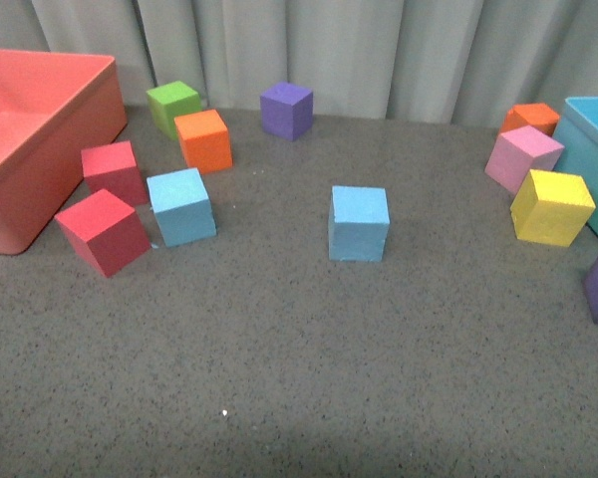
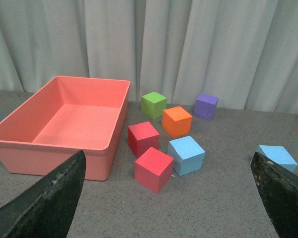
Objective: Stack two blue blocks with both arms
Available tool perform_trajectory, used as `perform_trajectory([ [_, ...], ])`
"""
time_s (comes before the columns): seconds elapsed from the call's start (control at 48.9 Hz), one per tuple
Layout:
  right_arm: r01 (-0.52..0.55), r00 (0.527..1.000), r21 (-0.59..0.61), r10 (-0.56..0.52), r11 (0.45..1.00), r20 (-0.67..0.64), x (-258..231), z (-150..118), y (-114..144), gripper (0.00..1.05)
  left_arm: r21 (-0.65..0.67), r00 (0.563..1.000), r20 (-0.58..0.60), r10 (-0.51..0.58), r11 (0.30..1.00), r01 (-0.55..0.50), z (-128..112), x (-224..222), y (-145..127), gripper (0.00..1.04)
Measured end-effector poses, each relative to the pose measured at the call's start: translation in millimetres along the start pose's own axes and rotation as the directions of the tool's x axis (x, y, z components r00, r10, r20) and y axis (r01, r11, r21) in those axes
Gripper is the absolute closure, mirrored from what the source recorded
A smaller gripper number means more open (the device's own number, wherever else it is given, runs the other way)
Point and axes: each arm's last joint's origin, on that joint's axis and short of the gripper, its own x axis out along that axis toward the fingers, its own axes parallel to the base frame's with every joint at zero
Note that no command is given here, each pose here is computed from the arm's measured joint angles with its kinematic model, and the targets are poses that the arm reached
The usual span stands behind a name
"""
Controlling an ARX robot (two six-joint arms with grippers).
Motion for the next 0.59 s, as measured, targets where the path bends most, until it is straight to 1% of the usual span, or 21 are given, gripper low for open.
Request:
perform_trajectory([
  [0.041,0.000,1.000,0.000,0.000,1.000,0.000,0,0,0,0.47,0.000,1.000,0.000,0.000,1.000,0.000,0,0,0,0.07],
  [0.061,0.000,1.000,0.000,0.000,1.000,0.000,0,0,0,0.44,-0.003,1.000,-0.021,0.008,1.000,-0.009,-1,0,0,0.07],
  [0.123,0.000,1.000,0.000,0.000,1.000,0.000,0,0,0,0.33,-0.012,0.983,-0.168,0.073,0.997,-0.076,-4,2,0,0.07],
  [0.164,0.000,1.000,0.000,0.000,1.000,0.000,0,0,0,0.22,-0.013,0.962,-0.261,0.083,0.996,-0.089,-9,10,-2,0.07],
  [0.205,0.000,1.000,0.000,0.000,1.000,0.001,0,0,0,0.13,-0.025,0.955,-0.286,0.076,0.996,-0.087,-8,19,-4,0.07],
  [0.246,0.000,1.000,0.001,0.000,1.000,0.001,0,0,0,0.08,-0.043,0.956,-0.287,0.067,0.996,-0.082,-1,31,-7,0.07],
  [0.286,0.000,1.000,0.000,0.000,1.000,0.001,0,0,0,0.10,-0.065,0.957,-0.283,0.058,0.995,-0.079,9,48,-10,0.07],
  [0.348,0.000,1.000,0.000,0.000,1.000,0.001,0,0,0,0.10,-0.102,0.952,-0.305,0.032,0.993,-0.066,19,77,-17,0.07],
  [0.368,0.000,1.000,0.000,0.000,1.000,0.001,0,0,0,0.10,-0.119,0.940,-0.340,0.013,0.991,-0.056,20,92,-20,0.07],
  [0.45,0.000,1.000,0.000,0.000,1.000,0.001,0,0,0,0.10,-0.151,0.910,-0.415,-0.013,0.987,-0.055,17,120,-28,0.07],
  [0.512,0.000,1.000,0.000,0.000,1.000,0.001,0,0,0,0.10,-0.167,0.868,-0.497,-0.027,0.984,-0.065,8,148,-36,0.07],
  [0.532,0.000,1.000,0.000,0.000,1.000,0.001,0,0,0,0.10,-0.167,0.844,-0.536,-0.029,0.983,-0.072,4,162,-41,0.07],
  [0.553,0.000,1.000,0.000,0.000,1.000,0.001,0,0,0,0.10,-0.168,0.836,-0.547,-0.030,0.983,-0.074,2,166,-42,0.07],
  [0.593,0.000,1.000,0.000,0.000,1.000,0.001,0,0,0,0.10,-0.155,0.801,-0.598,-0.021,0.984,-0.090,-5,188,-49,0.07],
])
